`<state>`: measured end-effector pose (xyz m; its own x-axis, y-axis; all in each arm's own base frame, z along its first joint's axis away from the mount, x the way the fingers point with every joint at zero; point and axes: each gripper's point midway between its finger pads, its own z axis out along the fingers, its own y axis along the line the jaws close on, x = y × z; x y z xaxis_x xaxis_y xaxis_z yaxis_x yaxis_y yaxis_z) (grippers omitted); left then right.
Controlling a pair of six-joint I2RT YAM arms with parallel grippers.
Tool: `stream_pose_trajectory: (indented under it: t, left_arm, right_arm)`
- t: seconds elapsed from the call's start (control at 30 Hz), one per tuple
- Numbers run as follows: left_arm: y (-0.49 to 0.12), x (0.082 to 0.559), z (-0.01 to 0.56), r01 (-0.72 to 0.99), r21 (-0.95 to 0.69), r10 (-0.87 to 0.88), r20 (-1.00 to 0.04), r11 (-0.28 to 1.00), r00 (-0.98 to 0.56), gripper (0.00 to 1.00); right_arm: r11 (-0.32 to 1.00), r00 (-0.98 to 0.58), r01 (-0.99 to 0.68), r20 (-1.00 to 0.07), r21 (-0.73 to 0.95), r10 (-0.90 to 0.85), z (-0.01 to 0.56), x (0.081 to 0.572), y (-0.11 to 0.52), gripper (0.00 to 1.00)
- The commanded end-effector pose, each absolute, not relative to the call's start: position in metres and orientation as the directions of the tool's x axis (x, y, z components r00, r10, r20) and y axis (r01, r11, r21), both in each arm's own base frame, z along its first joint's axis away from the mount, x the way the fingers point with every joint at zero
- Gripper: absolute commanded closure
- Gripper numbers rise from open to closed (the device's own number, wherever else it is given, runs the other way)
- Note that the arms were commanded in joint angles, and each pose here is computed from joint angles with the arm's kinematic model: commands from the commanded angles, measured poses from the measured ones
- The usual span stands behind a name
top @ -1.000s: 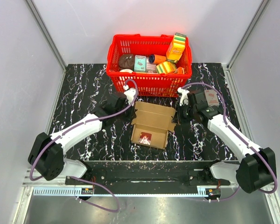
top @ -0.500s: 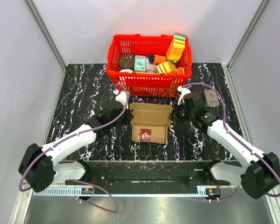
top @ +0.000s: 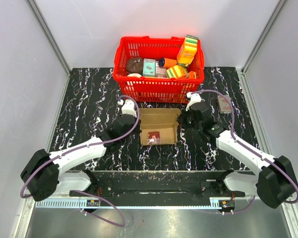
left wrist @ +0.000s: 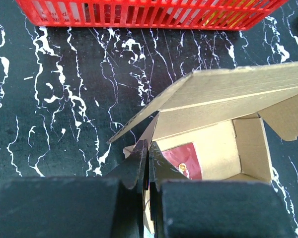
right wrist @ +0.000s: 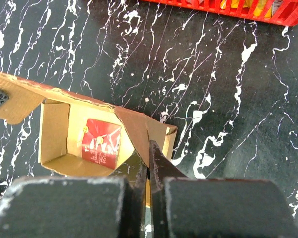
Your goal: Fold the paper box
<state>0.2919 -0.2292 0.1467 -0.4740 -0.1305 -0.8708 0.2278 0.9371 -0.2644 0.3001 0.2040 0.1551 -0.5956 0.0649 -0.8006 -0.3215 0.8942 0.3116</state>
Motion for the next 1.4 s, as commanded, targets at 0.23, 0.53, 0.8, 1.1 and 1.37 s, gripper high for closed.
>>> stream_pose_trajectory:
  t: [0.23, 0.53, 0.8, 1.1, 1.37]
  left_arm:
    - [-0.231, 0.291, 0.138, 0.134, -0.289, -0.225, -0.905, 0.948, -0.360, 1.00]
    - [-0.231, 0.278, 0.126, 0.060, -0.298, -0.262, -0.904, 0.953, -0.337, 1.00]
    - [-0.239, 0.265, 0.121, -0.029, -0.276, -0.271, -0.906, 0.961, -0.324, 1.00]
    - [-0.244, 0.249, 0.105, -0.051, -0.260, -0.262, -0.910, 0.964, -0.322, 1.00]
    - [-0.252, 0.239, 0.096, -0.030, -0.262, -0.258, -0.910, 0.964, -0.325, 1.00]
  right_arm:
    - [0.890, -0.452, -0.321, -0.878, 0.323, 0.155, 0.171, 0.311, 0.219, 1.00]
    - [0.883, -0.435, -0.332, -0.885, 0.331, 0.168, 0.158, 0.287, 0.218, 1.00]
    - [0.887, -0.428, -0.323, -0.887, 0.331, 0.175, 0.150, 0.272, 0.217, 1.00]
    - [0.885, -0.403, -0.319, -0.894, 0.339, 0.197, 0.140, 0.256, 0.209, 1.00]
    - [0.889, -0.418, -0.312, -0.889, 0.334, 0.187, 0.124, 0.246, 0.210, 1.00]
